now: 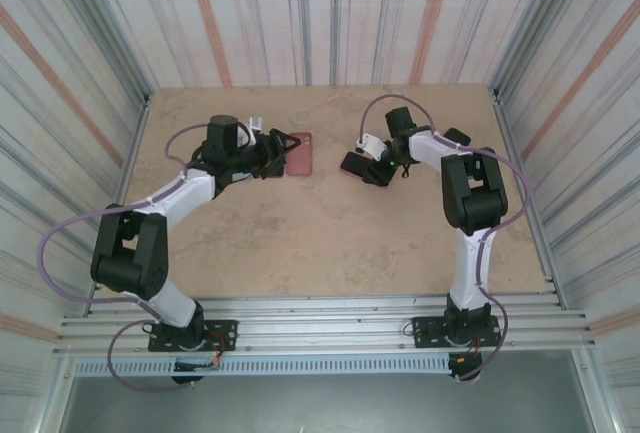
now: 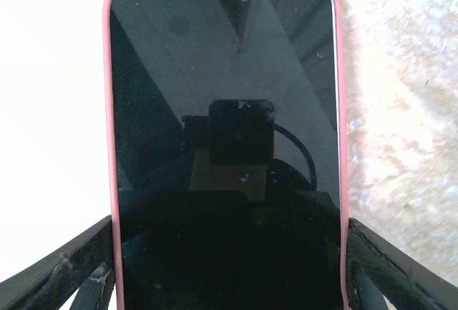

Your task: Take the phone out of the phone case

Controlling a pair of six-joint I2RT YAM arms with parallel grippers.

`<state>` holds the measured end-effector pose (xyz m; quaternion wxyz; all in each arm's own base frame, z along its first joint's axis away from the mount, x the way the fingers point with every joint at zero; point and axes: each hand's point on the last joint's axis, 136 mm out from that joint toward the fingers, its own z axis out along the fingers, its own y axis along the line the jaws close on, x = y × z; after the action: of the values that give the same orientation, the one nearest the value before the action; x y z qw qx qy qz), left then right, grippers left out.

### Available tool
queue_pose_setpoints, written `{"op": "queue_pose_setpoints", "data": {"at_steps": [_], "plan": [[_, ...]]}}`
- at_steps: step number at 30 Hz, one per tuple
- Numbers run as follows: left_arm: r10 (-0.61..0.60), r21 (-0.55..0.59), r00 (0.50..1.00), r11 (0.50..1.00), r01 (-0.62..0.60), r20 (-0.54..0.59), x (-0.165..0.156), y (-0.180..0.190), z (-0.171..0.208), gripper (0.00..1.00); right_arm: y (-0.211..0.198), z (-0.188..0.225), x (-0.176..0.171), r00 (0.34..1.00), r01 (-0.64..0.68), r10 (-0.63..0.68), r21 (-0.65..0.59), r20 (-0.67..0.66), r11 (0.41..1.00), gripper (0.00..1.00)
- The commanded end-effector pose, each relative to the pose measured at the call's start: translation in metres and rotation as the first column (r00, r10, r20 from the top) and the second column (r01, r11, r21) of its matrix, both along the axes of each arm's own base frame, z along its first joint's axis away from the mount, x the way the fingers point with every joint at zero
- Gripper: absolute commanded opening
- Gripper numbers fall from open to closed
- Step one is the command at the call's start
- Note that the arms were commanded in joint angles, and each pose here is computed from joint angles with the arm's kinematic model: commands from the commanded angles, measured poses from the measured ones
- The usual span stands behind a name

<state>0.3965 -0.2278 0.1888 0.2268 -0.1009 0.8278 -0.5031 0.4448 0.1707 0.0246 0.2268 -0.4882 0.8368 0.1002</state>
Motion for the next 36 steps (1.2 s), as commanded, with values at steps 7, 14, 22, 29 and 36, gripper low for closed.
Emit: {"op": "queue_pose_setpoints", "data": {"at_steps": [7,14,22,29,36], "plan": [[-0.030,0.061,0.998,0.998,0.026,0.061,0.001,-0.013,-0.001,0.89,0.020,0.056,-0.006,0.990,0.108,-0.122,0.196,0.064,0.975,0.46],[-0.080,0.114,0.993,0.991,0.069,0.091,0.003,-0.046,-0.008,0.87,0.034,0.080,-0.024,0.985,0.126,-0.155,0.320,0.068,0.939,0.46],[-0.097,0.179,0.988,0.981,0.075,0.118,0.013,-0.082,-0.008,0.77,0.050,0.106,-0.040,0.983,0.137,-0.175,0.416,0.055,0.899,0.46],[-0.078,0.173,0.990,0.983,0.057,0.115,0.021,-0.096,-0.016,0.66,0.053,0.131,-0.047,0.977,0.153,-0.207,0.499,0.053,0.853,0.45],[-0.104,0.138,0.986,0.987,0.085,0.133,0.023,-0.116,-0.010,0.52,0.055,0.147,-0.054,0.976,0.157,-0.215,0.543,0.045,0.825,0.44]]}}
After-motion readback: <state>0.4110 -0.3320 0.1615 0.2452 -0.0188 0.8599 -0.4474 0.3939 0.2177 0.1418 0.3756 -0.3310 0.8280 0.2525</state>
